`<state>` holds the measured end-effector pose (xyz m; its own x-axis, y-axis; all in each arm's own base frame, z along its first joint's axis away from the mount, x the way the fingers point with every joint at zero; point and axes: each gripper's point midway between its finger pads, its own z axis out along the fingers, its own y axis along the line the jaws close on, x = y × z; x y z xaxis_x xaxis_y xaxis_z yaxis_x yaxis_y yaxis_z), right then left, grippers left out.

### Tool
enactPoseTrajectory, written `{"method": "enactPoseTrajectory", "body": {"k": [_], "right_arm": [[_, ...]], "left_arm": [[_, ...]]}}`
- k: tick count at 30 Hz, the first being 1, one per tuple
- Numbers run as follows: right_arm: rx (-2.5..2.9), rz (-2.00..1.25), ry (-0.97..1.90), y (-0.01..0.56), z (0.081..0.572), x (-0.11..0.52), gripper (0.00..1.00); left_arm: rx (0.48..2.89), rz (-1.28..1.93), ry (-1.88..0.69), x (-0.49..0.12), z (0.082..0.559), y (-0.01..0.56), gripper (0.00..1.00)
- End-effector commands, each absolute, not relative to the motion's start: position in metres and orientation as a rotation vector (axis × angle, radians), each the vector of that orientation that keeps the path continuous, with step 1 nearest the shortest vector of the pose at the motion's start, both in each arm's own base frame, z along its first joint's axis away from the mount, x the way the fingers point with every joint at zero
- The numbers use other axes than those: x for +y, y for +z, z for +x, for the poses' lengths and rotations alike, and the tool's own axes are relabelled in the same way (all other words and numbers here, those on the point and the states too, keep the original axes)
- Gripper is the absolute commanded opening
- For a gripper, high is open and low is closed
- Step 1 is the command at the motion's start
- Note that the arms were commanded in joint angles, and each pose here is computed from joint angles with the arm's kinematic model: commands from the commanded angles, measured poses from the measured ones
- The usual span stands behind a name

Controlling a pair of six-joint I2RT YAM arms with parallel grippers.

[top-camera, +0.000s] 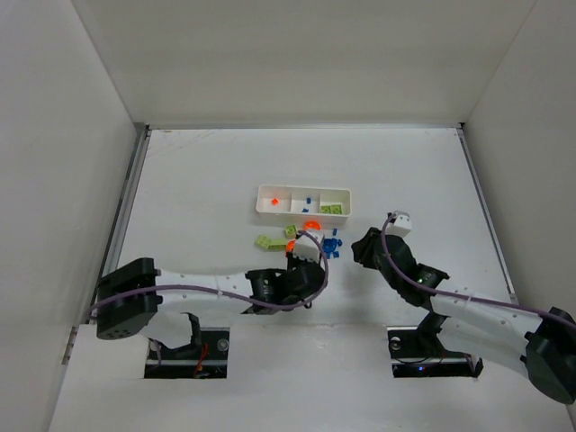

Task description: Sort the legos into containers by color

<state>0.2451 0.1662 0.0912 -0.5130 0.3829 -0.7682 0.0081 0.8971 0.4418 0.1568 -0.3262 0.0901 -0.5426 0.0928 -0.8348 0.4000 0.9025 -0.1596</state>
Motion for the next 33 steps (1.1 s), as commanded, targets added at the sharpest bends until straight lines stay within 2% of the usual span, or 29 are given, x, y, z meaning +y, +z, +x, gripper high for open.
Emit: {"method": "enactPoseTrajectory", "body": {"k": [1, 8, 17, 22, 29, 33], "right_arm": [[2.046, 0.293, 0.496, 0.096, 0.249, 0.170, 0.42], [2.060, 0.259, 0.514, 0.094, 0.247, 0.185, 0.42], [2.098, 0.219, 0.497, 0.084, 0.248, 0.203, 0.41], [2.118, 0.208, 0.468, 0.077, 0.252, 0.209, 0.44], [2.124, 0.185, 0.445, 0.077, 0.256, 0.216, 0.44], [2.141, 0.170, 0.424, 0.072, 0.260, 0.221, 0.46]], "left_arm": [[2.078, 0.296, -0.415, -0.312, 0.190, 0.123, 0.19], [2.050, 0.065, -0.394, -0.276, 0.290, 0.161, 0.19], [2.093, -0.070, -0.270, -0.241, 0.379, 0.133, 0.20], [2.131, -0.101, -0.221, -0.233, 0.396, 0.107, 0.23], [2.117, -0.129, -0.234, -0.232, 0.398, 0.107, 0.43], [2.097, -0.130, -0.259, -0.228, 0.382, 0.116, 0.45]]}}
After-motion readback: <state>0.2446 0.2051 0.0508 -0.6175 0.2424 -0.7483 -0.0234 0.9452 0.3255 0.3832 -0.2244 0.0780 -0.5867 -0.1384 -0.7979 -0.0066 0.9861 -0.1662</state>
